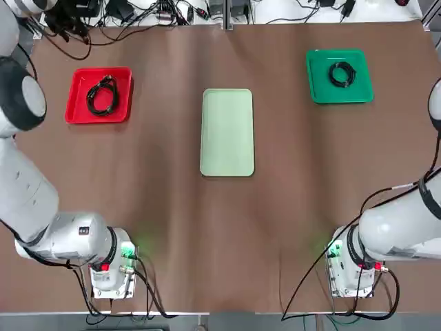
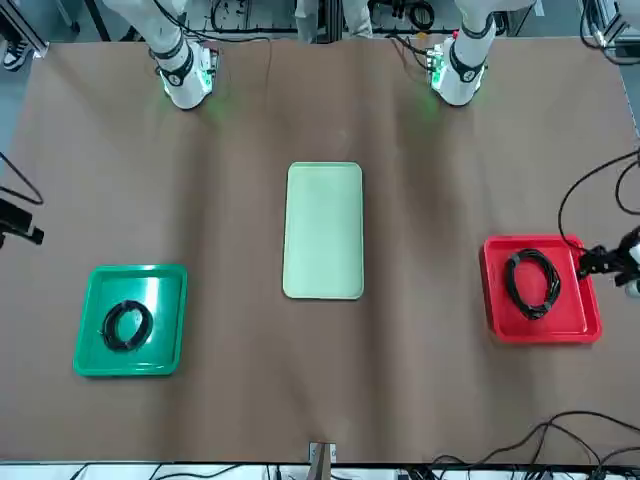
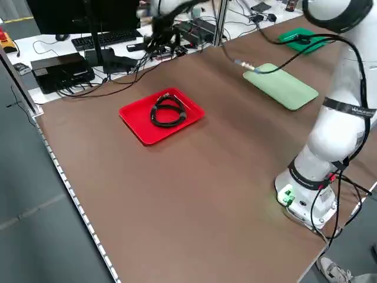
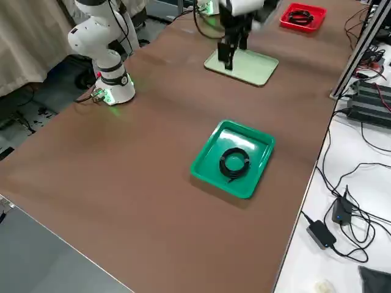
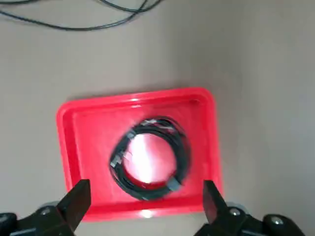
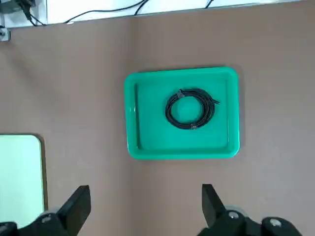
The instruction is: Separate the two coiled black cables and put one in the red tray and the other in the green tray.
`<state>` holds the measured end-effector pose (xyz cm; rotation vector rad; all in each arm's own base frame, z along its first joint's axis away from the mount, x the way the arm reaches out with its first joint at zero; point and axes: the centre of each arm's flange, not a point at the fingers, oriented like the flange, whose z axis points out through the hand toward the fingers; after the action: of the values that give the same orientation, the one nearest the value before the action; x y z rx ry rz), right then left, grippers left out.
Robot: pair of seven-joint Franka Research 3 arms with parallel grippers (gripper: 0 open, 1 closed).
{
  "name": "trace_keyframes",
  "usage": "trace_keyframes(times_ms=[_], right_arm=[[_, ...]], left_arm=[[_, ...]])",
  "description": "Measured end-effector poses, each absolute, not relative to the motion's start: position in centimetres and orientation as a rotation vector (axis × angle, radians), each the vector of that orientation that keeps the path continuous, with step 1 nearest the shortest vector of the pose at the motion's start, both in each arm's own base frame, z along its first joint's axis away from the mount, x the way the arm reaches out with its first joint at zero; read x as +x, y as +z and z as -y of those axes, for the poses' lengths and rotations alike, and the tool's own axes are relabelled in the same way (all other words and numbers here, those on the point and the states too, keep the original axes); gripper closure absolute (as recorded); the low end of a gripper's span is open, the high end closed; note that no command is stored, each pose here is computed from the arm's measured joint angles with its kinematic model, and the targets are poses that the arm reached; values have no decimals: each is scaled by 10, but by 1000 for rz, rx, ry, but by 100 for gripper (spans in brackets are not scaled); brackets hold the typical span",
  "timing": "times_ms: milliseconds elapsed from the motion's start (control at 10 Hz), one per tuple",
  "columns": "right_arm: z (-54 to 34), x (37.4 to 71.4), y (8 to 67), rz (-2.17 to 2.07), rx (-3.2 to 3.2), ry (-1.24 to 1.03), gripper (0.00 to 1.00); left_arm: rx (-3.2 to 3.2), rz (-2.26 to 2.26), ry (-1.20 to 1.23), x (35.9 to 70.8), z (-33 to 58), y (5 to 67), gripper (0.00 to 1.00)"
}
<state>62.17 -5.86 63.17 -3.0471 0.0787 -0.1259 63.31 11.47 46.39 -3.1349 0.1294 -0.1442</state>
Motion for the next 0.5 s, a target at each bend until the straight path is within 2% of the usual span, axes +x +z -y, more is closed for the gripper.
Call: trace_keyframes(times_ms=[200, 500], right_arm=[[19, 608, 653, -89, -3066, -140, 0], [19, 570, 662, -139, -3057, -100, 1]], left_arm=[[-3165, -79, -89, 614, -61, 508, 0], [-3181, -5, -74, 589, -37, 582, 0]])
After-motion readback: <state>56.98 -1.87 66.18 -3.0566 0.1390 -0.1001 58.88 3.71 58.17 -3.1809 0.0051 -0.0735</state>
